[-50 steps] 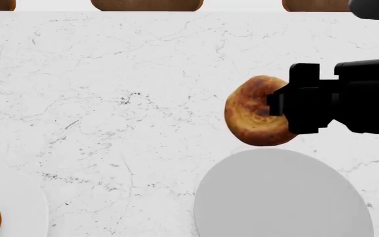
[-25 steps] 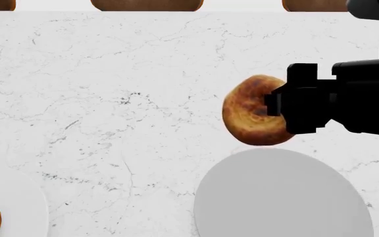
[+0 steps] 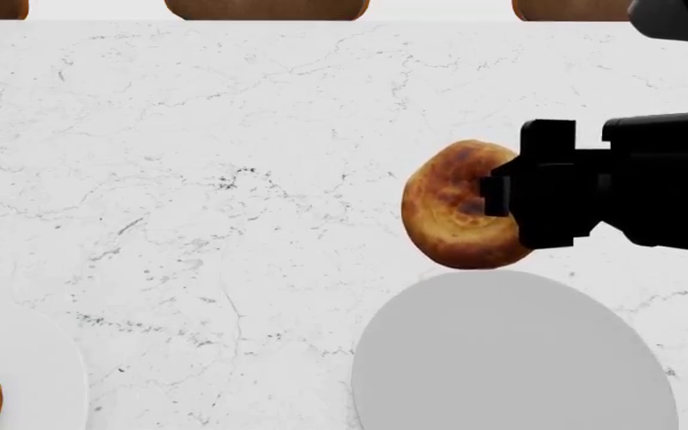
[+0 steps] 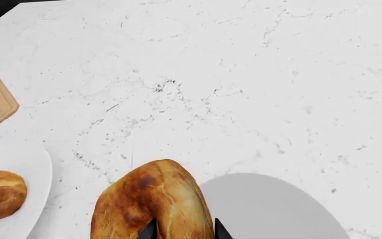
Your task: Place all breads on the cutting board.
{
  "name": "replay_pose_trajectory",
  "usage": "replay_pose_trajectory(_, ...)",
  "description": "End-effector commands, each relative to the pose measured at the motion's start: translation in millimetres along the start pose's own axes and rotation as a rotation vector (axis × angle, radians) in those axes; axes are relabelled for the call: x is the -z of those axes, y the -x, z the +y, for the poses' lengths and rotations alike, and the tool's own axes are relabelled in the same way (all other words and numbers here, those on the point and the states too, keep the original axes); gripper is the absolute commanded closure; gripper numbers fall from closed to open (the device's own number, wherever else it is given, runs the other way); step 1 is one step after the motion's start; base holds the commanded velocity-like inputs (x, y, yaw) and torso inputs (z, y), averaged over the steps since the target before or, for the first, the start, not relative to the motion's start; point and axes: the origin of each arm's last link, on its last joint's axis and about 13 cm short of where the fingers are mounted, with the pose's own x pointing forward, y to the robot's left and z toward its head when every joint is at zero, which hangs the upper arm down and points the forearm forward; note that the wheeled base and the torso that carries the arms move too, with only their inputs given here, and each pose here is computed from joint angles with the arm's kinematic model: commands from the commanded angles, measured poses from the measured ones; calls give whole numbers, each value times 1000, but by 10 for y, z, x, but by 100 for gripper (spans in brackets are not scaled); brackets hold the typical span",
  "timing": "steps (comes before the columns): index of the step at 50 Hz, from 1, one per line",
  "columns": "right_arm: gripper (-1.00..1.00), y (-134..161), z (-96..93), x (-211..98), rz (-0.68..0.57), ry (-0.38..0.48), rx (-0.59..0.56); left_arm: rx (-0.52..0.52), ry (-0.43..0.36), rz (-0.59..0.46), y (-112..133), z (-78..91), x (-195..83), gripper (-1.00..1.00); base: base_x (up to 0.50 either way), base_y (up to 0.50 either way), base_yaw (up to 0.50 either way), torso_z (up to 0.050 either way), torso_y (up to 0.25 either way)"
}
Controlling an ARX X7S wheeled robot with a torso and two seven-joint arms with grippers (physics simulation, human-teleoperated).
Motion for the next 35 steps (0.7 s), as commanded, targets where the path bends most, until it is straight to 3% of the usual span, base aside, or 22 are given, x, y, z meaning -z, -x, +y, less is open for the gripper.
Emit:
replay_pose_trajectory(1,100,8,-6,6,-3,3,-5,-15,5,30,-126,35,20,-100,0,0,0,0,0)
replay_pose_trajectory(35,100,-23,33,7,12,15,-13,12,41,96,-484,80,170,-100,0,0,0,0,0)
